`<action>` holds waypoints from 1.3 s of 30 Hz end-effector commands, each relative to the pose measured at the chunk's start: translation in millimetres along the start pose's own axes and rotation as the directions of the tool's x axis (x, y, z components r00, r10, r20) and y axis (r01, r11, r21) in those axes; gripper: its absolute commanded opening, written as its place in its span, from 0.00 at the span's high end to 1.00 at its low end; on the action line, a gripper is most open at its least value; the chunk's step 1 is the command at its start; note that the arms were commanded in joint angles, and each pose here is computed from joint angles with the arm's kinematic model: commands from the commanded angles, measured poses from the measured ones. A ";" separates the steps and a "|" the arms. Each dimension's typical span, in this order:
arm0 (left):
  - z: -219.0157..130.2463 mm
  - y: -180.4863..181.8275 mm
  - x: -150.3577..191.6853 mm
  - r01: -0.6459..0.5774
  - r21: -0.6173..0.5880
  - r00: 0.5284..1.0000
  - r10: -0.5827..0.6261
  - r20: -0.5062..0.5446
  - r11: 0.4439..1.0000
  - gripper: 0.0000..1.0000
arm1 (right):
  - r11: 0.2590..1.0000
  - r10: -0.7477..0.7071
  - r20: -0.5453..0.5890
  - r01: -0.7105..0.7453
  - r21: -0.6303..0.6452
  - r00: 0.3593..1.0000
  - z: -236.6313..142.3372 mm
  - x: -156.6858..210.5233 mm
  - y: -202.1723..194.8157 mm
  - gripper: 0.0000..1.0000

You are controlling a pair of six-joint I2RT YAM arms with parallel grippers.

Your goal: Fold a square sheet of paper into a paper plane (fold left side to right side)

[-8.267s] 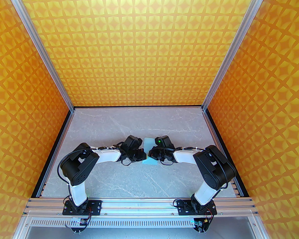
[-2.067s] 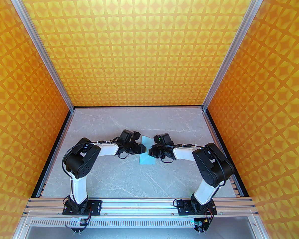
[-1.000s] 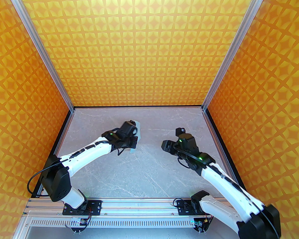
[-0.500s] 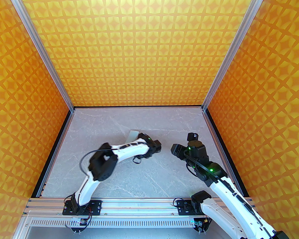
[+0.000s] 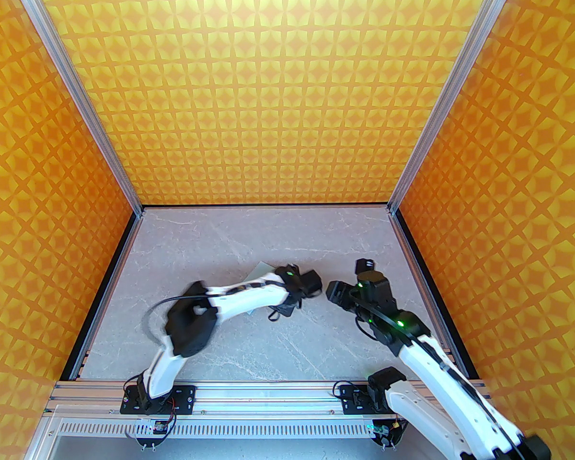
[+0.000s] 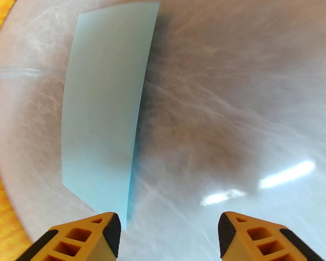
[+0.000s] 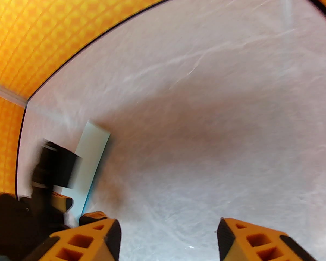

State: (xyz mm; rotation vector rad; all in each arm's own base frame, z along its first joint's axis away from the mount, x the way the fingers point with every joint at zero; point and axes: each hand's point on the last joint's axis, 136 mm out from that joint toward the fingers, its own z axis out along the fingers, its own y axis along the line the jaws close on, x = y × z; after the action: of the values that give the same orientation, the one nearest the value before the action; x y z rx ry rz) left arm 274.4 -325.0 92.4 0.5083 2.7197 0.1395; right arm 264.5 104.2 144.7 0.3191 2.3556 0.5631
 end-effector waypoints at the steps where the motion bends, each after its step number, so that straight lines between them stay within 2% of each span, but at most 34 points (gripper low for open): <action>1: -13.9 18.9 -10.1 0.159 0.193 0.986 -0.166 0.019 0.968 0.38 | 0.982 -0.003 -0.087 -0.013 -0.188 0.996 17.7 11.8 32.8 0.54; 6: 6.2 80.6 4.2 0.294 0.247 0.953 -0.303 -0.001 0.923 0.39 | 0.960 0.009 -0.165 -0.055 -0.275 0.986 46.3 26.8 62.7 0.76; 10: 22.6 126.7 16.4 0.393 0.255 0.915 -0.402 -0.016 0.884 0.43 | 0.946 -0.034 -0.240 -0.046 -0.319 0.970 76.8 54.0 108.1 0.93; 11: 25.6 136.3 18.8 0.418 0.263 0.903 -0.429 -0.020 0.869 0.43 | 0.944 -0.049 -0.265 -0.042 -0.327 0.963 86.5 62.7 120.8 1.00; 17: 32.9 163.5 23.1 0.527 0.334 0.832 -0.554 -0.017 0.781 0.43 | 0.942 -0.078 -0.343 -0.044 -0.334 0.936 138.0 100.4 177.7 1.00; 25: 37.2 161.3 24.7 0.530 0.351 0.832 -0.554 -0.039 0.772 0.43 | 0.935 -0.024 -0.422 -0.129 -0.329 0.906 179.4 120.2 192.3 1.00; 32: 34.9 160.1 24.0 0.529 0.365 0.831 -0.555 -0.040 0.766 0.42 | 0.970 -0.004 -0.474 -0.112 -0.217 0.881 185.9 149.1 154.8 1.00; 39: 30.3 147.8 27.0 0.520 0.430 0.834 -0.547 -0.072 0.738 0.41 | 0.981 -0.075 -0.511 -0.029 -0.193 0.856 179.3 154.6 126.5 1.00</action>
State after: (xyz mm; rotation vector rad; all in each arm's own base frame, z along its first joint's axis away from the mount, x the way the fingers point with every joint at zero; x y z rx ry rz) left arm 315.4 -170.8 75.2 -0.1913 2.7172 -0.5565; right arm 297.5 352.5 18.4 0.0807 2.6728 1.0578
